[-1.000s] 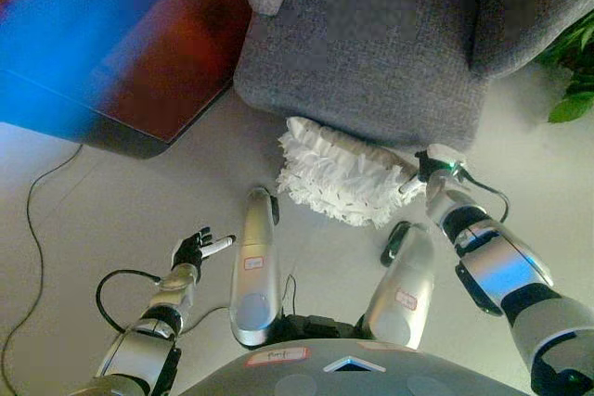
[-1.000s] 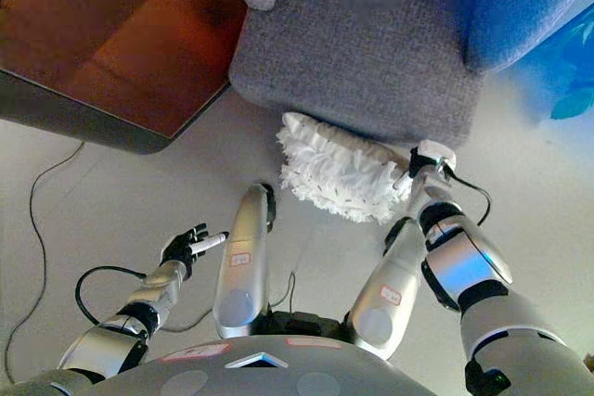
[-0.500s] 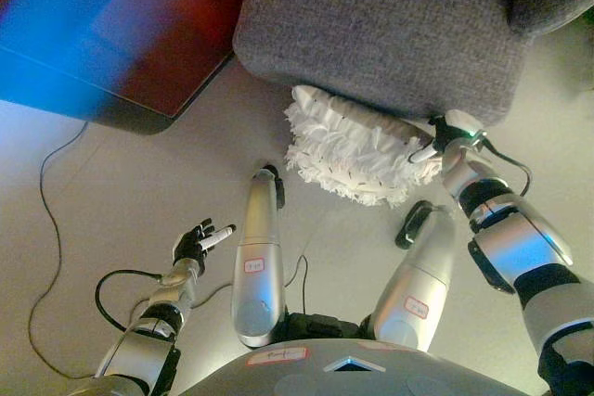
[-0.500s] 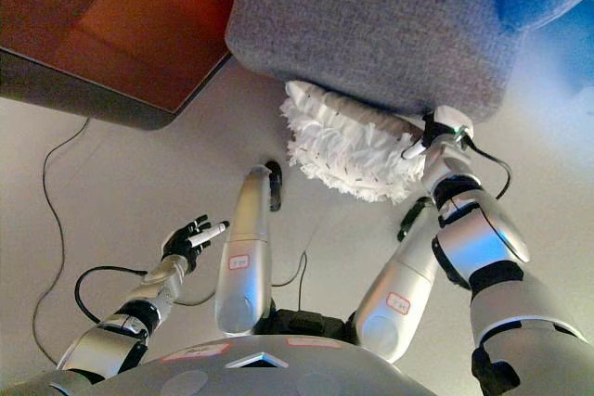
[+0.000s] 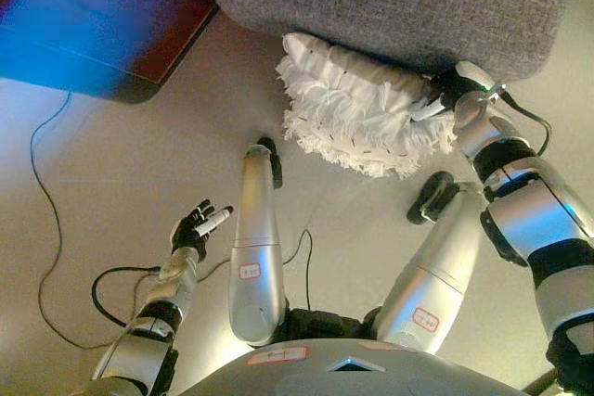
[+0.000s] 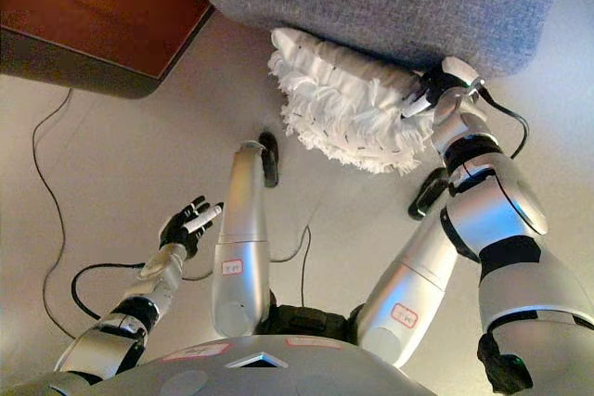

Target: Pick up the pillow and put it on the sofa.

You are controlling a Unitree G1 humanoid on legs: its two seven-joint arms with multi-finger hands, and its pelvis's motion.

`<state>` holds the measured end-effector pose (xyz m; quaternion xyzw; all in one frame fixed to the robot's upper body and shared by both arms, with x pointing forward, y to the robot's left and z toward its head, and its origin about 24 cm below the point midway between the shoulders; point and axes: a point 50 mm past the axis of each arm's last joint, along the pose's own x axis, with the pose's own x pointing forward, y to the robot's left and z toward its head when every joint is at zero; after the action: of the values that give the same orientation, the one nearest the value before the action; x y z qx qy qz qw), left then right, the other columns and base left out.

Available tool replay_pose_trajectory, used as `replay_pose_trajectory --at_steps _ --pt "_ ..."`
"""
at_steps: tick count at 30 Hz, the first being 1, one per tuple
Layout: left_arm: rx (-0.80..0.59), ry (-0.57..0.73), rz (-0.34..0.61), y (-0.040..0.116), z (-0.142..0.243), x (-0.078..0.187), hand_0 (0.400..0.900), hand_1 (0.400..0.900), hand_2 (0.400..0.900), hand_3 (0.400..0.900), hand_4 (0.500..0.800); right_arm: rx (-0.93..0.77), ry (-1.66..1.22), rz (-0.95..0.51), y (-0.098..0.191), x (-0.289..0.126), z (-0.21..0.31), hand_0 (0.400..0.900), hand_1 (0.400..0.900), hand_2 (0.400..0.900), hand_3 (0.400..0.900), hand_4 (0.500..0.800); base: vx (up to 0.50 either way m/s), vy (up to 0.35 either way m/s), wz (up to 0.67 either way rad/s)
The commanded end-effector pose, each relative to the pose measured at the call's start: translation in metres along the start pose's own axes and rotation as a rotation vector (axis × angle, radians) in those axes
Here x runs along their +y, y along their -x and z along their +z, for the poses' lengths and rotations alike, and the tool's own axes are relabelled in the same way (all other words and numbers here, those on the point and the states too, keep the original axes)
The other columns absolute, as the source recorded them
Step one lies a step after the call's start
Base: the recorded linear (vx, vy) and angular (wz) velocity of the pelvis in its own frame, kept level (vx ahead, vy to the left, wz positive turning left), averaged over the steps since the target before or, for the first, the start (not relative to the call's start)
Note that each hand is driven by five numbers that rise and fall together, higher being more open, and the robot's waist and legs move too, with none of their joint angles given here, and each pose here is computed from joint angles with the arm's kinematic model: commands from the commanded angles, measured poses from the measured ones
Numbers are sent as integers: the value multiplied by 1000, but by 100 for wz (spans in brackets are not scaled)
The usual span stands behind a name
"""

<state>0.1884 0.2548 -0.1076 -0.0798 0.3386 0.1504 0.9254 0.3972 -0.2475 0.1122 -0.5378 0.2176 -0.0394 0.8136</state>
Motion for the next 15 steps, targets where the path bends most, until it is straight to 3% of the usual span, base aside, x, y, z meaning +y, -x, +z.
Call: replay_pose_trajectory --at_steps 1,9,10,11,15 --pt "-89 12 86 2 19 29 900 900 900 900 800 -134 -79 -77 5 -48 34 900 900 900 900 800 0 0 0" --pt "-109 41 92 5 19 31 900 900 900 900 800 -138 -51 -50 7 -52 42 900 900 900 900 800 -5 4 6" --pt "-113 43 95 5 18 31 900 900 900 900 800 -153 -59 -42 7 -51 44 508 508 508 508 565 -40 -15 9" --pt "-117 44 97 6 19 32 900 900 900 900 800 -161 -68 -36 7 -53 45 400 400 400 400 500 -42 -22 7" --pt "-137 43 108 6 22 37 900 900 900 900 800 -211 -91 -59 8 -56 51 400 400 400 400 500 -34 -36 3"
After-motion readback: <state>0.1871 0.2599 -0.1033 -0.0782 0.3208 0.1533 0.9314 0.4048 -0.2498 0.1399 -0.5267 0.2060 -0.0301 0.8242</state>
